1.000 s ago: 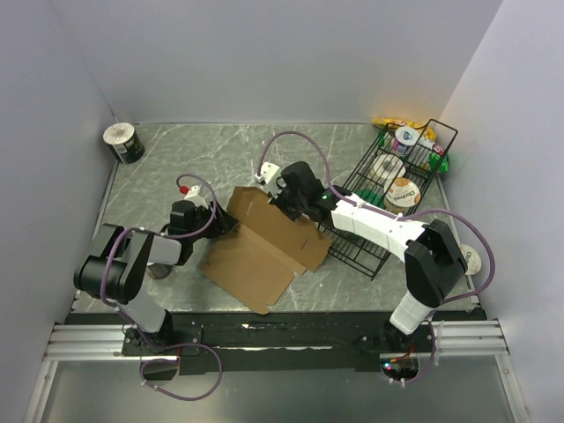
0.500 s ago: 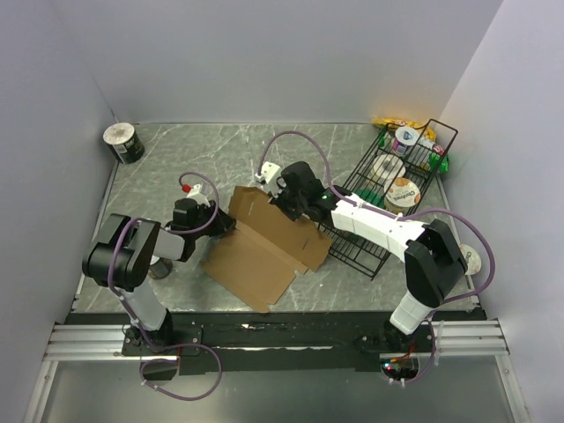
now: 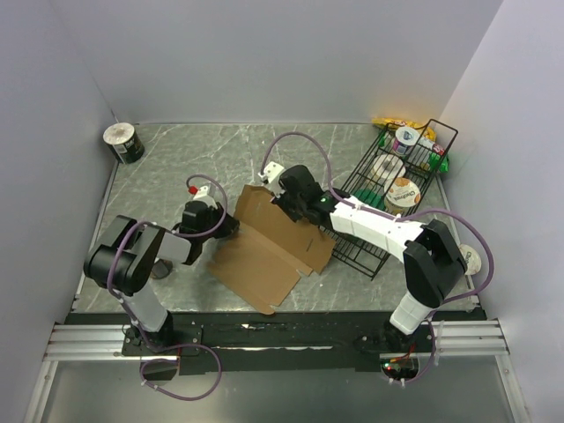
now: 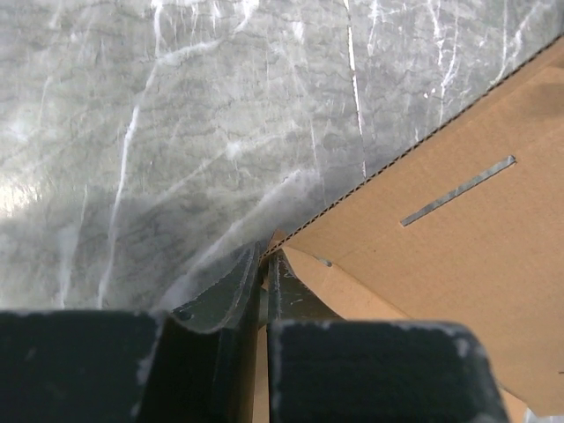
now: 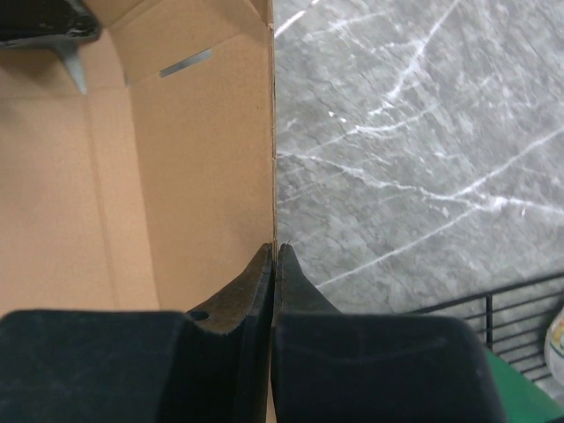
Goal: Fold the paper box
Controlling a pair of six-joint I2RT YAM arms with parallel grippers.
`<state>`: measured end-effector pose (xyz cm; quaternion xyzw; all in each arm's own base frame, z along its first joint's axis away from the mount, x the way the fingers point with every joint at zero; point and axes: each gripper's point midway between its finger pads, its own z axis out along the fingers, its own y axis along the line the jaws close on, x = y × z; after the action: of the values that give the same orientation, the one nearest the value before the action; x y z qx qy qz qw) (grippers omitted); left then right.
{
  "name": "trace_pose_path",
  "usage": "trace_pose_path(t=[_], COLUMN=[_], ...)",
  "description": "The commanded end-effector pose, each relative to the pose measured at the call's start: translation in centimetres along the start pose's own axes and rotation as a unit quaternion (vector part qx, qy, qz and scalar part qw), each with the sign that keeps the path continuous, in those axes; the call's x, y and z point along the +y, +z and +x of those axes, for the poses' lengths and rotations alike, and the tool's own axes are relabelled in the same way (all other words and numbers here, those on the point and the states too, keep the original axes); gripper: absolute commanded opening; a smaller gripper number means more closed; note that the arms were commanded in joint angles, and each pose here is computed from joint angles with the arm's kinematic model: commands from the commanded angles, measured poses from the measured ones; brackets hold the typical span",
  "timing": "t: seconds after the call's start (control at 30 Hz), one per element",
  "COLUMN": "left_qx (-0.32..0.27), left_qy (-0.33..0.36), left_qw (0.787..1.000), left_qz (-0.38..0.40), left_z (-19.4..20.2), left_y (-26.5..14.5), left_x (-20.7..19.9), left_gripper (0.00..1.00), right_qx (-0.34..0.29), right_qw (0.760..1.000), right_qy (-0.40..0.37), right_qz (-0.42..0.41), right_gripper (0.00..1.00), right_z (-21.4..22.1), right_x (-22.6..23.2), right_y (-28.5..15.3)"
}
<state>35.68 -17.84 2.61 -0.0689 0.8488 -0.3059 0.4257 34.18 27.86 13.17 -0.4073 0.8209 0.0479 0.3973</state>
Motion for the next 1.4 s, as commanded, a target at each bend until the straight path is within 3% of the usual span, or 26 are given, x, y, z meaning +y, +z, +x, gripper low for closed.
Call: trace_pose_path(t=[0.0, 0.27, 0.67, 0.97, 1.37], left_qx=[-0.002, -0.022, -0.070, -0.102, -0.078], left_qy=[-0.005, -0.027, -0.107, -0.129, -0.114], left_qw=[0.999, 0.999, 0.992, 0.986, 0.990], left_qz=[0.038, 0.001, -0.012, -0.019, 0.031], left_z=[0.2, -0.1, -0.8, -2.5, 0.4], left_y=[-0.5, -0.5, -1.9, -1.8, -2.4], left_x=[-3.6, -3.6, -3.4, -3.6, -6.1], left_gripper=[0.06, 0.01, 0.01, 0.01, 0.01], right_qx=[-0.077, -0.089, -0.084, -0.056, -0.048], right_qw=[0.996, 0.994, 0.989, 0.985, 0.978], right_qy=[0.030, 0.052, 0.099, 0.149, 0.183], right_qz=[0.025, 0.036, 0.071, 0.073, 0.090], right_gripper=[0.00, 0.00, 0.00, 0.00, 0.00], right_z=[-3.9, -3.9, -3.8, -2.5, -2.7], right_x=[0.6, 2.3, 4.6, 7.4, 7.2], right_y=[-0.1, -0.8, -2.9, -4.4, -4.7])
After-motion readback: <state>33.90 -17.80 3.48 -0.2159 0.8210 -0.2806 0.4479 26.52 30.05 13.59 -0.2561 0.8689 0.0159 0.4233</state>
